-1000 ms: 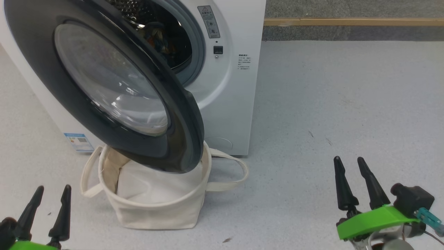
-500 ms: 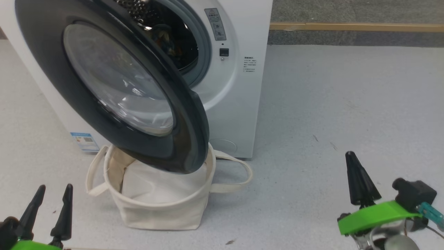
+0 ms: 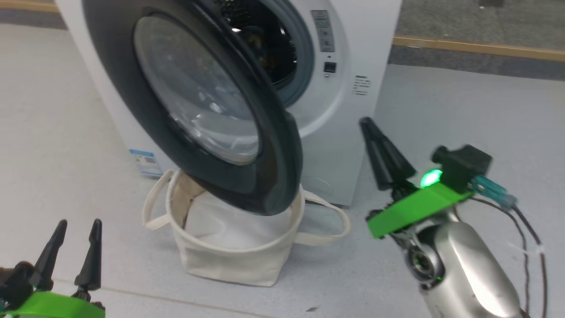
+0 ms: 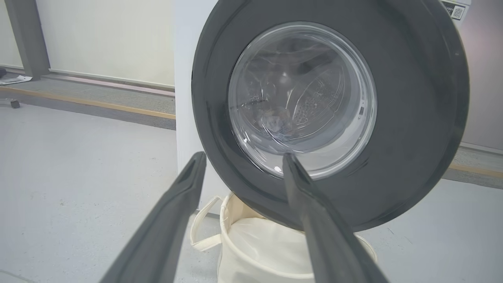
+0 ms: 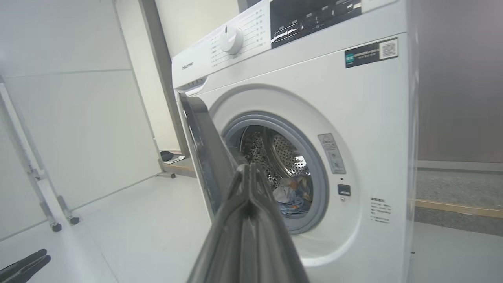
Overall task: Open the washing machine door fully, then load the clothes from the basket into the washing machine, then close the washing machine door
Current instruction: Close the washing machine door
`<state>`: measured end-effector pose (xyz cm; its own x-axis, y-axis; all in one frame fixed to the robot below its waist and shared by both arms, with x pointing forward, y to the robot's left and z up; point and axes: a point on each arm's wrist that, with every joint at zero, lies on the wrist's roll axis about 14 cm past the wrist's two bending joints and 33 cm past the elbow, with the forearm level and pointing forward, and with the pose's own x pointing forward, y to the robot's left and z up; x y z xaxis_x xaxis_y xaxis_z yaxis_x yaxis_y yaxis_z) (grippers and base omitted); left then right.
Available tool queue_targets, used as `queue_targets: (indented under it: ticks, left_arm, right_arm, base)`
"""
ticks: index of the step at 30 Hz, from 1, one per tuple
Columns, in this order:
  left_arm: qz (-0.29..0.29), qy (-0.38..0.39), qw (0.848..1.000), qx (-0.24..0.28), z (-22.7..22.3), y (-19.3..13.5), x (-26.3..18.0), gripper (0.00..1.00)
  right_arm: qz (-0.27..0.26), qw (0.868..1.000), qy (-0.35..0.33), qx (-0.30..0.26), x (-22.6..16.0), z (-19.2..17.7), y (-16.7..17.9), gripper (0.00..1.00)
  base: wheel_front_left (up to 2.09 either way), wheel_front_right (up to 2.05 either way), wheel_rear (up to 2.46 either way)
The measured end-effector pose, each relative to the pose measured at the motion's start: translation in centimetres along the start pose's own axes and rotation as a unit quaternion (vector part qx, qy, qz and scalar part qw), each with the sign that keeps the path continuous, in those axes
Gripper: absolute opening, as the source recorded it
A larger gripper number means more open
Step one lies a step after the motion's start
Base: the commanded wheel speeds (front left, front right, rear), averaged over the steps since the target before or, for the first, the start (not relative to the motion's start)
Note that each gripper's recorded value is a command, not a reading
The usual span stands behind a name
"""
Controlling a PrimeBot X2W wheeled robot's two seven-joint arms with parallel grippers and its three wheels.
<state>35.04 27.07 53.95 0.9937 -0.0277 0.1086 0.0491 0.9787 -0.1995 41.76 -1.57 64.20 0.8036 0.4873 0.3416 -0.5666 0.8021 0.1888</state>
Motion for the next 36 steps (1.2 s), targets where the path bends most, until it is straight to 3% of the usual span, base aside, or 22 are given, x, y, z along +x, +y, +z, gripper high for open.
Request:
queue_targets:
  ticks: [8,15,20,26,36]
  left_arm:
    - [0.017,-0.007,1.000,0.002,0.6,0.7,-1.0,1.00]
    - [0.025,-0.018,0.999,0.010,1.7,1.2,-0.8,1.00]
    - [0.039,-0.017,0.999,0.006,1.7,1.8,-1.0,1.00]
    - [0.039,-0.001,0.999,0.004,0.6,1.6,-0.8,1.00]
    - [0.023,0.006,1.000,0.002,0.1,0.8,0.7,1.00]
  right_arm:
    - [0.137,0.989,0.025,0.041,4.0,-1.9,8.5,0.00]
    - [0.180,0.974,0.104,0.093,4.5,-7.8,11.9,0.00]
    - [0.161,0.967,0.152,0.129,4.4,-11.9,11.4,0.00]
    - [0.098,0.966,0.187,0.151,5.0,-15.1,7.9,0.00]
    - [0.017,0.972,0.181,0.148,7.2,-15.2,2.0,0.00]
  base:
    - [0.00,0.00,0.00]
    - [0.00,0.00,0.00]
    - [0.00,0.00,0.00]
    - [0.00,0.00,0.00]
    - [0.00,0.00,0.00]
